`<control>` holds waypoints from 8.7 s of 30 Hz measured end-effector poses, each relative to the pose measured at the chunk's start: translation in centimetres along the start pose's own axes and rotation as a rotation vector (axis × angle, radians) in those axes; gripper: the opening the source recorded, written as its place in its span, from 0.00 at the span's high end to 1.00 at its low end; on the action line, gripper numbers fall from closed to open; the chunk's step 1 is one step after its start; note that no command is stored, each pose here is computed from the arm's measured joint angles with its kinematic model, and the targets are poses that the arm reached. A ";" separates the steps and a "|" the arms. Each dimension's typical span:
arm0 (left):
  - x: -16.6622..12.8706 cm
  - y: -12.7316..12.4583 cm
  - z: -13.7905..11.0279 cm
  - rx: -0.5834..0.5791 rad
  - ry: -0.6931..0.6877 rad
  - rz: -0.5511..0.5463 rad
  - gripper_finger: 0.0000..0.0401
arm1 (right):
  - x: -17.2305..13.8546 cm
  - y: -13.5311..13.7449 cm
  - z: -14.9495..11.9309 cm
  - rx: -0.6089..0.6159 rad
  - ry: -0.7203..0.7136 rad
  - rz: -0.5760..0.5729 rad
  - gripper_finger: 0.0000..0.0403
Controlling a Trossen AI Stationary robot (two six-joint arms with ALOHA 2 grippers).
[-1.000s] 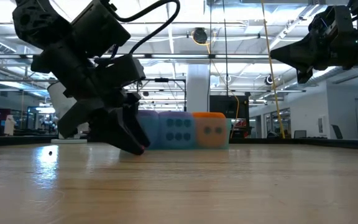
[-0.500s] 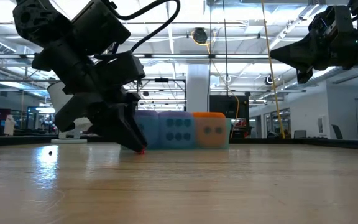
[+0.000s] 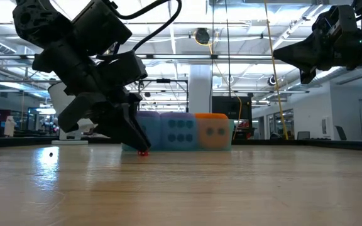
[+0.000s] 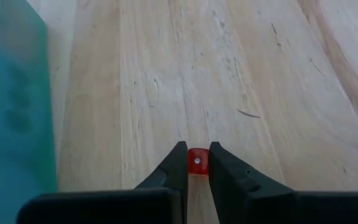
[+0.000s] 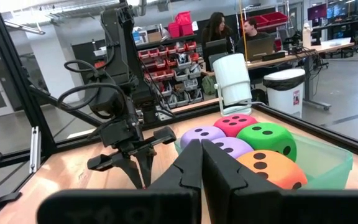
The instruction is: Pick & Place Dice
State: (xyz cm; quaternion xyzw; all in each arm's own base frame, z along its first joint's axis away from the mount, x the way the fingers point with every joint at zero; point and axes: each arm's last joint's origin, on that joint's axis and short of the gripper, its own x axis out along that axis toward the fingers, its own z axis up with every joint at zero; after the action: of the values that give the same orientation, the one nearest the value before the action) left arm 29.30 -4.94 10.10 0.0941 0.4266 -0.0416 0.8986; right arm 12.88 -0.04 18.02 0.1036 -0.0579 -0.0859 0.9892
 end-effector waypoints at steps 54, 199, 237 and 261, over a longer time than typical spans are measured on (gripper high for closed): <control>-0.9 0.1 2.3 0.105 -0.133 0.018 0.87 | 0.0 0.0 0.0 -0.001 0.000 -0.002 1.00; -21.5 7.3 -7.9 -0.173 -0.883 0.197 0.99 | -0.2 0.0 0.9 -0.079 -0.003 -0.033 1.00; -17.2 6.4 -12.4 -0.230 -0.815 0.317 0.94 | -1.3 -3.0 0.6 0.044 -0.029 -0.179 1.00; -17.2 6.4 -12.4 -0.231 -0.814 0.317 0.94 | -1.3 -3.0 0.6 0.044 -0.028 -0.180 1.00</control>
State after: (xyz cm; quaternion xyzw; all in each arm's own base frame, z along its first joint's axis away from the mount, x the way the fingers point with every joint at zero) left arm 9.95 3.81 16.61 0.0332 0.0206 0.1108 0.9931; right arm 11.07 -2.82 17.79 0.1287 -0.0641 -0.1744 0.9741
